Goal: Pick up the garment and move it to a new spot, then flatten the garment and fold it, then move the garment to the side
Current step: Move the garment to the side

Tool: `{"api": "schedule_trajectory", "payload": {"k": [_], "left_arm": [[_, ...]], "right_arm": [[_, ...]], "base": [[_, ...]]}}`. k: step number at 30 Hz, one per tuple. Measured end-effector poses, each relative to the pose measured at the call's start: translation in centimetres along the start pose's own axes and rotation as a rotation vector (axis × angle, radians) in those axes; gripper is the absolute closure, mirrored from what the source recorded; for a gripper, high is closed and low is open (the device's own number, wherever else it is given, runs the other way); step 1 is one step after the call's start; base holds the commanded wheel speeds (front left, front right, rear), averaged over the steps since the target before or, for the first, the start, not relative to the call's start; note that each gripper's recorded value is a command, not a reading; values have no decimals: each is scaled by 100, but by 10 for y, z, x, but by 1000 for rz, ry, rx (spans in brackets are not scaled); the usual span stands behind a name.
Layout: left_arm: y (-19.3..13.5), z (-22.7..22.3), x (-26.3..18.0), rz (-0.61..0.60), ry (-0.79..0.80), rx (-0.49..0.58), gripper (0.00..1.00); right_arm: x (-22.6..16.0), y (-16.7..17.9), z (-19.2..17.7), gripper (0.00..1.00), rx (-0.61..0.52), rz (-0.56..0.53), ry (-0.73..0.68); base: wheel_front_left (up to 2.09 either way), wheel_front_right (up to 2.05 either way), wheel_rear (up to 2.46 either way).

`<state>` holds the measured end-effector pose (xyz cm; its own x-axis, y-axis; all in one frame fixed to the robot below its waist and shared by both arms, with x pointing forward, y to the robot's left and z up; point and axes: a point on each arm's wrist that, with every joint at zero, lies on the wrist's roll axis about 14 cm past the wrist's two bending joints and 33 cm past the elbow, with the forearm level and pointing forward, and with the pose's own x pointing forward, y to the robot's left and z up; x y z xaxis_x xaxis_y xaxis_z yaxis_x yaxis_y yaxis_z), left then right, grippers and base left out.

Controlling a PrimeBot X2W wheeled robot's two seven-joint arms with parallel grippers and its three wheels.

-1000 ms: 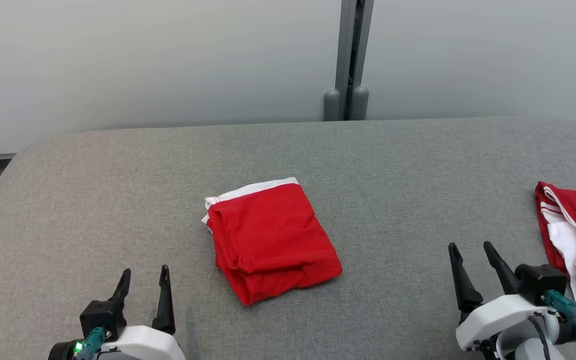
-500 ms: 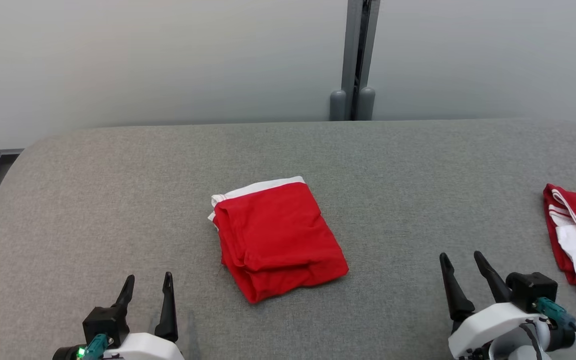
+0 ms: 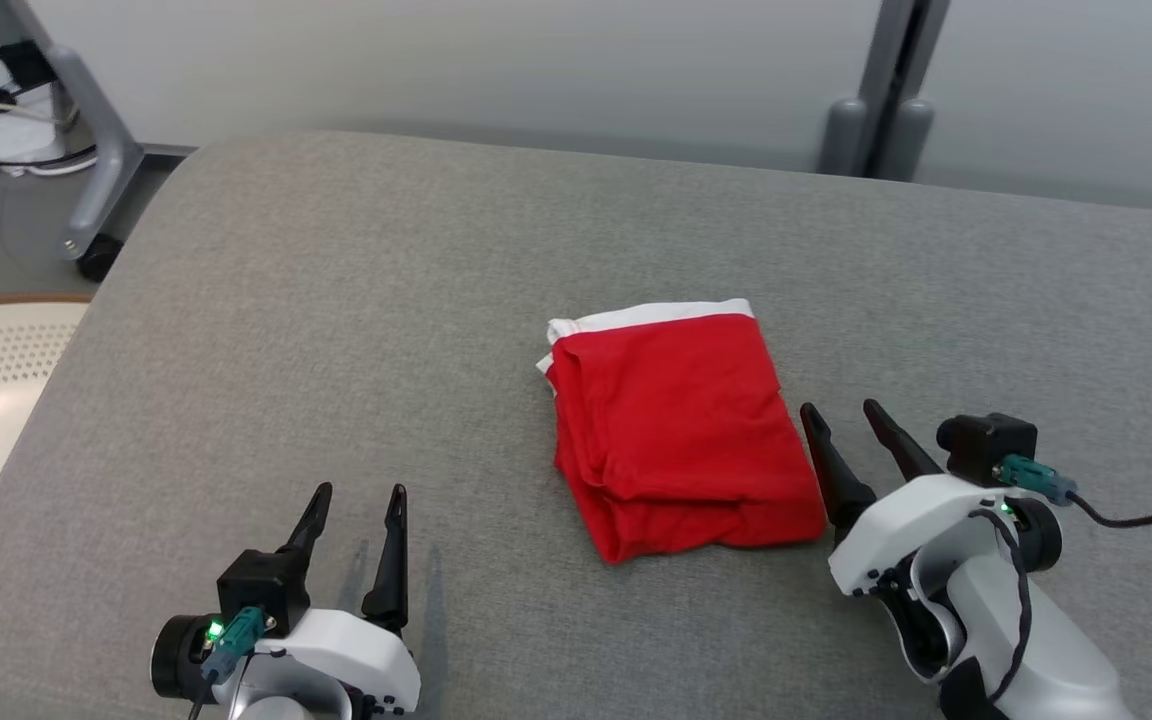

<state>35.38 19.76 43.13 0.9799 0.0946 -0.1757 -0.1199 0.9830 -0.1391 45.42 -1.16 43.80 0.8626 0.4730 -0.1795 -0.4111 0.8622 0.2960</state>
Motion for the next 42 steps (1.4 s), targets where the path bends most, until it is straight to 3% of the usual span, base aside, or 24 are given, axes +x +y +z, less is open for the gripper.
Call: {"api": "schedule_trajectory", "payload": {"k": [6,16,17,18,19,32,42], "left_arm": [[25,-7,-8,76,24,2,0],[36,-12,-10,112,44,2,0],[35,-12,-10,111,44,2,0],[35,-11,-9,111,43,3,0],[34,-11,-8,109,42,3,0],[3,-7,8,2,26,16,0],[-81,-8,30,-244,26,26,0]], "right_arm": [[41,17,-20,0,52,42,127],[50,21,-59,0,114,39,312],[50,22,-60,8,111,45,318],[49,23,-60,63,115,49,319],[49,24,-59,100,119,52,316],[29,-4,-25,100,135,-29,148],[-41,-70,-11,100,166,-227,57]], "base": [[0,0,0],[0,0,0],[0,0,0],[0,0,0],[0,0,0],[0,0,0],[0,0,0]]}}
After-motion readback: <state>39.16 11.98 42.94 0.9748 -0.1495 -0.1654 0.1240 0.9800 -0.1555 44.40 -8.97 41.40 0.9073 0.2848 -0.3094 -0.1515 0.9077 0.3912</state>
